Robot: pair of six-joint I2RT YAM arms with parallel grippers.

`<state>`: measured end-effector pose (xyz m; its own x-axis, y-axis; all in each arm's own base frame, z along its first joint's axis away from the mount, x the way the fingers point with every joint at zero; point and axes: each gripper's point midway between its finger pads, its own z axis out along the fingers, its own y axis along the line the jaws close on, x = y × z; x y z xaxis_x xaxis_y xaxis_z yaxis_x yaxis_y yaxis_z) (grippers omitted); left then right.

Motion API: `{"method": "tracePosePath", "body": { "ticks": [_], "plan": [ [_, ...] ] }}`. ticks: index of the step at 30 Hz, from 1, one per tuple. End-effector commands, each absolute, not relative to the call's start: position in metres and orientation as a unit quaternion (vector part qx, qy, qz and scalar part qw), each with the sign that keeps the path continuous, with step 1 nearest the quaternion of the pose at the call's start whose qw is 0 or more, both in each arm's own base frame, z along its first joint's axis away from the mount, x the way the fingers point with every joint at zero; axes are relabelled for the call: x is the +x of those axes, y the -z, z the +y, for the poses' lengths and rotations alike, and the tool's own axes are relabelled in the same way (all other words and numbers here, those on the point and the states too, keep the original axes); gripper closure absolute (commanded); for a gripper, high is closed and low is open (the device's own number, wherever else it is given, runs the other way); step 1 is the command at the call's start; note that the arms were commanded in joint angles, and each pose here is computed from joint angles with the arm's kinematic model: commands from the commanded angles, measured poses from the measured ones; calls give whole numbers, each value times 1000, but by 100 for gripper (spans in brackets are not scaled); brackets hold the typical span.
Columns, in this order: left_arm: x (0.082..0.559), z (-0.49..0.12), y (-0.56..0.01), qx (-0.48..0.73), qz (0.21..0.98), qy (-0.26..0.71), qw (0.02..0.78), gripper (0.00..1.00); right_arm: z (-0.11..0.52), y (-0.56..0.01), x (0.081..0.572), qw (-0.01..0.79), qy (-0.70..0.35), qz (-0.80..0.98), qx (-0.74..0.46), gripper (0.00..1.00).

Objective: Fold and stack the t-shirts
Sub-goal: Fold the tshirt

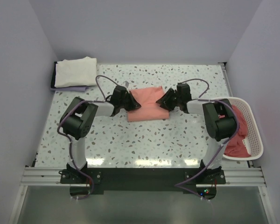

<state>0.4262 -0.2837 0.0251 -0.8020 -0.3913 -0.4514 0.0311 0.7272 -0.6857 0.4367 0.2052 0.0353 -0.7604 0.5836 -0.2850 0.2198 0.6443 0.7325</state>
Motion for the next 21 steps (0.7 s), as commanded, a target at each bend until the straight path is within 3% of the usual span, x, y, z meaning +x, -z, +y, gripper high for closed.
{"method": "tracePosePath", "body": {
  "ticks": [1, 9, 12, 16, 21],
  "plan": [
    [380, -274, -22, -101, 892, 328, 295, 100, 181, 0, 375, 213, -289, 897, 259, 54],
    [270, -260, -27, -66, 897, 338, 278, 100, 195, -5, 260, 187, -290, 921, 179, 53],
    [250, -256, -35, -58, 893, 349, 278, 99, 189, -5, 241, 187, -285, 927, 156, 53],
    [254, -252, -73, -47, 875, 362, 319, 91, 174, -41, 242, 232, -258, 930, 125, 51],
    [291, -236, -121, -49, 868, 296, 396, 78, 169, -101, 267, 299, -242, 918, 92, 50]
  ]
}}
